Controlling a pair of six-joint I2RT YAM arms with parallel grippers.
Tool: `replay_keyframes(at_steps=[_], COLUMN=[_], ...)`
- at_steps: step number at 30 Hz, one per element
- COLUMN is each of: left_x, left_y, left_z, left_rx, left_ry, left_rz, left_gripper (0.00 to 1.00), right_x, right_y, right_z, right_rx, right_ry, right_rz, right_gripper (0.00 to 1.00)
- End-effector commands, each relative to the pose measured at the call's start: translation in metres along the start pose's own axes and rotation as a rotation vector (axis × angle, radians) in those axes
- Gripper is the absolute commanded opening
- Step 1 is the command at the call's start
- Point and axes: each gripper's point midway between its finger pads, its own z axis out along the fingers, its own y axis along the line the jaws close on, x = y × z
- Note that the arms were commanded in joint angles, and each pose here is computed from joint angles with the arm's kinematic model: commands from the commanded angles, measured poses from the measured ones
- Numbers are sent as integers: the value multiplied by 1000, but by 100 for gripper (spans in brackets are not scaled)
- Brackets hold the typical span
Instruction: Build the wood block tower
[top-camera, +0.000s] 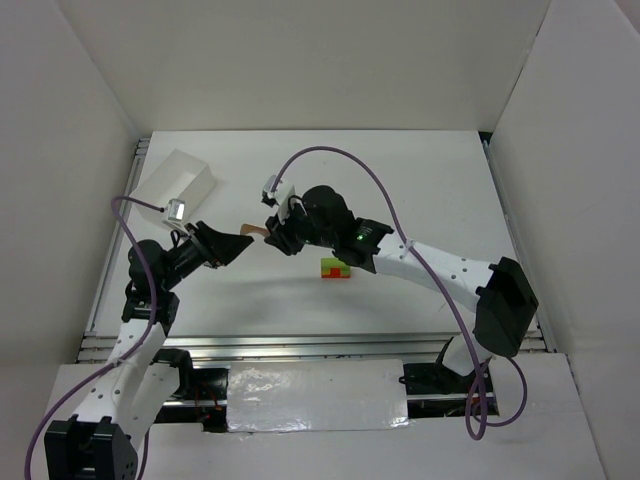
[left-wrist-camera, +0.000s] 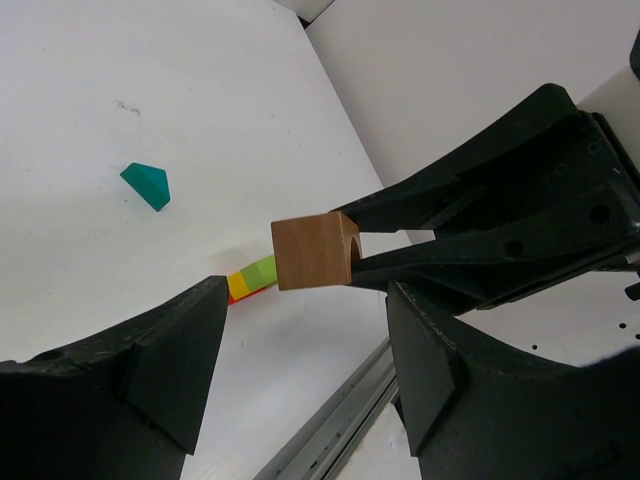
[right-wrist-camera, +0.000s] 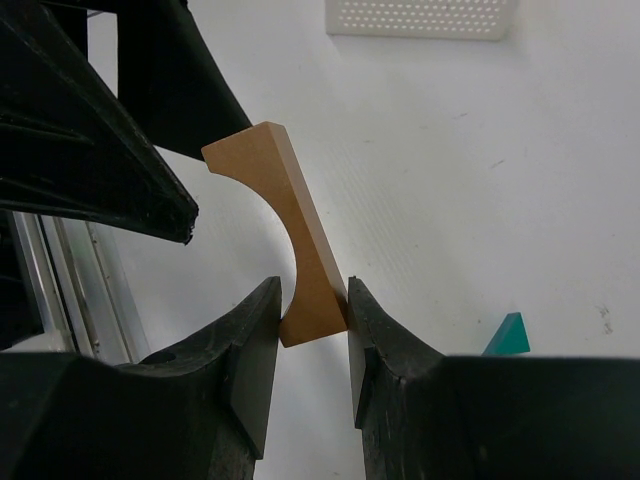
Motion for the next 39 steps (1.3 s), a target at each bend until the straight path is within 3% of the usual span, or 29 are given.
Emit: replay_keyframes(at_steps=[1, 6, 11, 19, 20, 21, 23, 26, 29, 31, 32, 33, 35, 36, 39], left_x=[-15, -23, -21, -20, -19, -18, -18, -13, -13, -14, -10, -8, 1, 3, 11], left_y=[-20, -20, -21, -24, -23, -23, -25, -30, -29, -34, -40, -42, -45, -48, -64], left_z=[-2, -2, -2, 0, 0, 0, -1, -2, -1, 0, -2, -3, -6, -6, -11], left_rx=[72, 45, 63, 95, 99, 104, 123, 185, 203, 233, 282, 306, 361, 389, 509], left_ry=[-47, -74, -70, -62, -59, -55, -60, -53, -47, -45, -28, -24, 22, 30, 66], left_rz=[57, 81, 87, 102, 106, 120, 154, 263, 349, 428, 473, 524, 583, 633, 721], left_gripper=[77, 73, 53, 37, 28, 24, 11, 0, 0, 0, 0, 0, 0, 0, 0], right_x=[-27, -24, -24, -17, -15, -17, -18, -29, -40, -44, -52, -45, -65, -52, -57], right_y=[10, 17, 20, 27, 27, 27, 27, 28, 30, 28, 24, 23, 27, 25, 33], right_z=[-12, -11, -9, -5, -5, -6, -9, -19, -35, -51, -58, -65, -81, -86, -95], right_rx=[-31, -70, -81, -114, -120, -122, -121, -146, -201, -227, -247, -267, -311, -345, -419], right_ry=[-77, -72, -67, -35, -32, -38, -43, -54, -59, -52, -74, -35, -53, 5, 3], right_rz=[-35, -40, -45, -86, -92, -98, -128, -207, -284, -319, -366, -374, -423, -447, -456], right_gripper=[0, 0, 0, 0, 3, 16, 24, 43, 62, 80, 95, 100, 100, 100, 100])
